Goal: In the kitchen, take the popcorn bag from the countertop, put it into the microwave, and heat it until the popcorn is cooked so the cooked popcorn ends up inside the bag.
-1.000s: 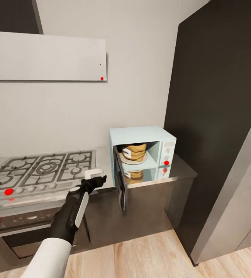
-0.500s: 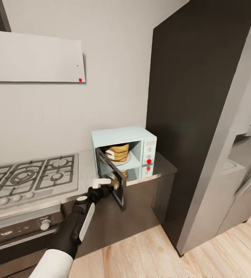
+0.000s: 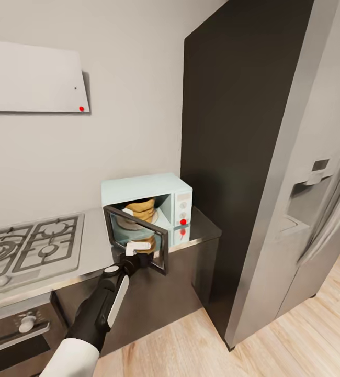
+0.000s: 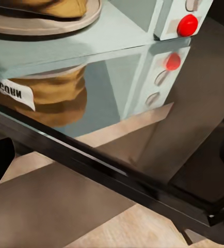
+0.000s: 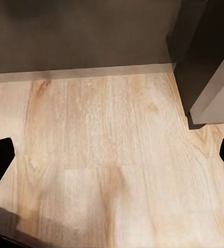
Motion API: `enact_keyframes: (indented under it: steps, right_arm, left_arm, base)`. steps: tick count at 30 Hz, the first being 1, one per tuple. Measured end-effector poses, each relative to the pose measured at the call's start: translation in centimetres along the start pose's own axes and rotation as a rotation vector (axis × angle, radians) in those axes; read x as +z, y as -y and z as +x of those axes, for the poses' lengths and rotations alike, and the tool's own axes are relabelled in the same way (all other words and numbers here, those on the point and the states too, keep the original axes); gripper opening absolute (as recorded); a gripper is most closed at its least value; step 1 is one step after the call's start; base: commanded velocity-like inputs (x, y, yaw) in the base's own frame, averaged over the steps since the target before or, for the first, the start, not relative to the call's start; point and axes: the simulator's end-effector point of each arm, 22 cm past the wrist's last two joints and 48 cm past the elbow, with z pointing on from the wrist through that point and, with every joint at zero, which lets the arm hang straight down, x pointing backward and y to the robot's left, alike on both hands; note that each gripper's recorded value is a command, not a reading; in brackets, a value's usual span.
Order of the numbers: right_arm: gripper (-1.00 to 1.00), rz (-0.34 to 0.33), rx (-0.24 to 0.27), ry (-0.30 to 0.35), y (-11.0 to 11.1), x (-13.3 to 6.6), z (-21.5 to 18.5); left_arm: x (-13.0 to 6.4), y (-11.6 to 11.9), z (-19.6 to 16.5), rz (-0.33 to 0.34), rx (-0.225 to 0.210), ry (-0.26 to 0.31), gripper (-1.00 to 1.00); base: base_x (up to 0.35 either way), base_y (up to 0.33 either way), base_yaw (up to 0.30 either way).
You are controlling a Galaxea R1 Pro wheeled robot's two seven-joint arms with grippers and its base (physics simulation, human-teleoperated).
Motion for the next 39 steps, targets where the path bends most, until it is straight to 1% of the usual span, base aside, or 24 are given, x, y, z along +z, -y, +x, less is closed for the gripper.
enact_keyframes:
  steps: [2,6,10,19,22,30,35,39]
  right_arm:
    - [1.00,-0.020,-0.015,-0.002,-0.8,0.1,0.0]
    - [1.00,-0.028,-0.025,-0.002,-1.2,0.1,0.0]
    - [1.00,-0.029,-0.025,-0.002,-1.3,0.1,0.0]
    - [1.00,-0.030,-0.026,-0.003,-1.3,0.1,0.1]
    - [1.00,-0.038,-0.045,-0.007,-1.5,0.1,0.2]
    - [1.00,-0.039,-0.047,-0.008,-1.5,0.1,0.2]
    - [1.00,-0.039,-0.047,-0.008,-1.5,0.1,0.2]
    - [1.00,-0.039,-0.047,-0.008,-1.5,0.1,0.2]
  left_arm:
    - [0.0,0.0,0.1,0.000,-0.001,-0.002,1.00]
    - [-0.1,-0.1,0.4,-0.002,-0.001,-0.005,1.00]
    - [-0.1,-0.1,0.4,-0.003,-0.001,-0.005,1.00]
    - [-0.1,-0.1,0.5,-0.001,-0.003,-0.006,1.00]
    - [-0.1,-0.1,0.5,-0.002,-0.003,-0.006,1.00]
    - [-0.1,-0.1,0.5,0.000,-0.004,-0.006,1.00]
    - [-0.1,-0.1,0.5,-0.001,-0.006,-0.006,1.00]
    - [-0.1,-0.1,0.5,-0.001,-0.005,-0.006,1.00]
  base:
    - [0.142,-0.027,0.000]
    - [0.285,-0.180,0.000]
    - [0.268,-0.234,0.000]
    - [0.084,-0.068,0.000]
    - [0.269,-0.203,0.000]
    - [0.024,-0.013,0.000]
    - [0.216,-0.038,0.000]
    - [0.037,-0.006,0.000]
